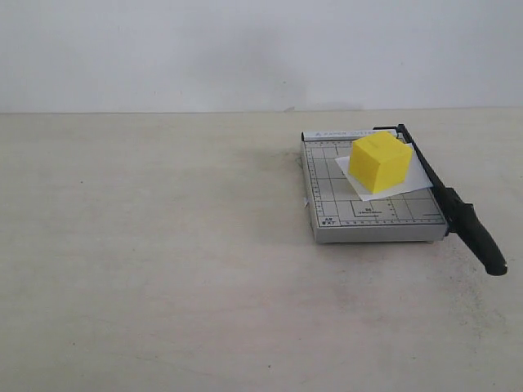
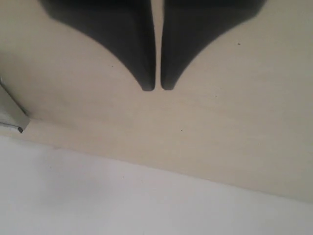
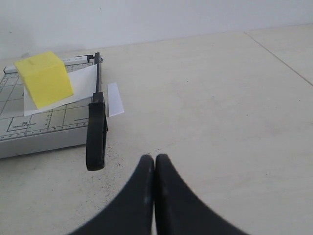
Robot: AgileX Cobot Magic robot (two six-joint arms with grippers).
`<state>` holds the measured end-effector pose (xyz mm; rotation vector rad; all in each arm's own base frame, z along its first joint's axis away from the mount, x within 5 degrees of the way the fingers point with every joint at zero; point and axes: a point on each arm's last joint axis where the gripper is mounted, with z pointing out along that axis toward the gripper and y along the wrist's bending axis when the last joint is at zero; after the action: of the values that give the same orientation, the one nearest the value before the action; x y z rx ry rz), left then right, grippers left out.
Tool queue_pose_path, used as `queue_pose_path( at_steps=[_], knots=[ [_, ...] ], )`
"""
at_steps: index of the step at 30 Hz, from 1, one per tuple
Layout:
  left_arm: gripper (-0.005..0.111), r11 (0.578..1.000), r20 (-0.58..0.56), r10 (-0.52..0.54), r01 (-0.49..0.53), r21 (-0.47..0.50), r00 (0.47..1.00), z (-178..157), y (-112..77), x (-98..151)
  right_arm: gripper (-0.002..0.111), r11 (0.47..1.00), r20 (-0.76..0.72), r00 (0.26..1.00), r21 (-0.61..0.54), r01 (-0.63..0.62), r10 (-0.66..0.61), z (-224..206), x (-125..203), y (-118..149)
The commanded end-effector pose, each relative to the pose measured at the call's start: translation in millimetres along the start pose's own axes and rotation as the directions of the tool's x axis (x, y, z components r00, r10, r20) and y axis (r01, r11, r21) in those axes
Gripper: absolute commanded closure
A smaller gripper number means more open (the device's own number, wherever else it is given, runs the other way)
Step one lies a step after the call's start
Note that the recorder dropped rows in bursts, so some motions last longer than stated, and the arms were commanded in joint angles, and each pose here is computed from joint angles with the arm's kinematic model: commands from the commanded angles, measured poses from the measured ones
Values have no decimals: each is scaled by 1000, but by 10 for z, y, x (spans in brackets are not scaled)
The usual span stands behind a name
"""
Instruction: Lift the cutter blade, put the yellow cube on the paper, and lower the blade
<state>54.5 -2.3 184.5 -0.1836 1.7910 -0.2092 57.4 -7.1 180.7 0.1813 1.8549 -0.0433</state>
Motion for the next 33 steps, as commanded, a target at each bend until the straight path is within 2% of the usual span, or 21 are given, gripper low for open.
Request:
queue_pose_path(
  at_steps=[1, 2, 6, 14, 33],
  knots=[
    [102, 980, 19, 201, -201, 4, 979, -5, -6, -20, 109, 1000, 9, 1000, -2, 5, -5, -4, -9, 2],
    [102, 975, 4, 220, -220, 8, 975, -5, -7, -6, 109, 1000, 9, 1000, -2, 5, -5, -4, -9, 2],
    [102, 989, -5, 151, -151, 9, 989, -5, -8, 2, 109, 1000, 7, 1000, -2, 5, -5, -4, -7, 2],
    [102, 982, 7, 188, -188, -2, 982, -5, -3, -9, 109, 1000, 7, 1000, -2, 5, -5, -4, -7, 2],
    [102, 981, 5, 192, -192, -2, 981, -5, -3, -7, 109, 1000, 7, 1000, -2, 1, -1, -4, -7, 2]
  ],
)
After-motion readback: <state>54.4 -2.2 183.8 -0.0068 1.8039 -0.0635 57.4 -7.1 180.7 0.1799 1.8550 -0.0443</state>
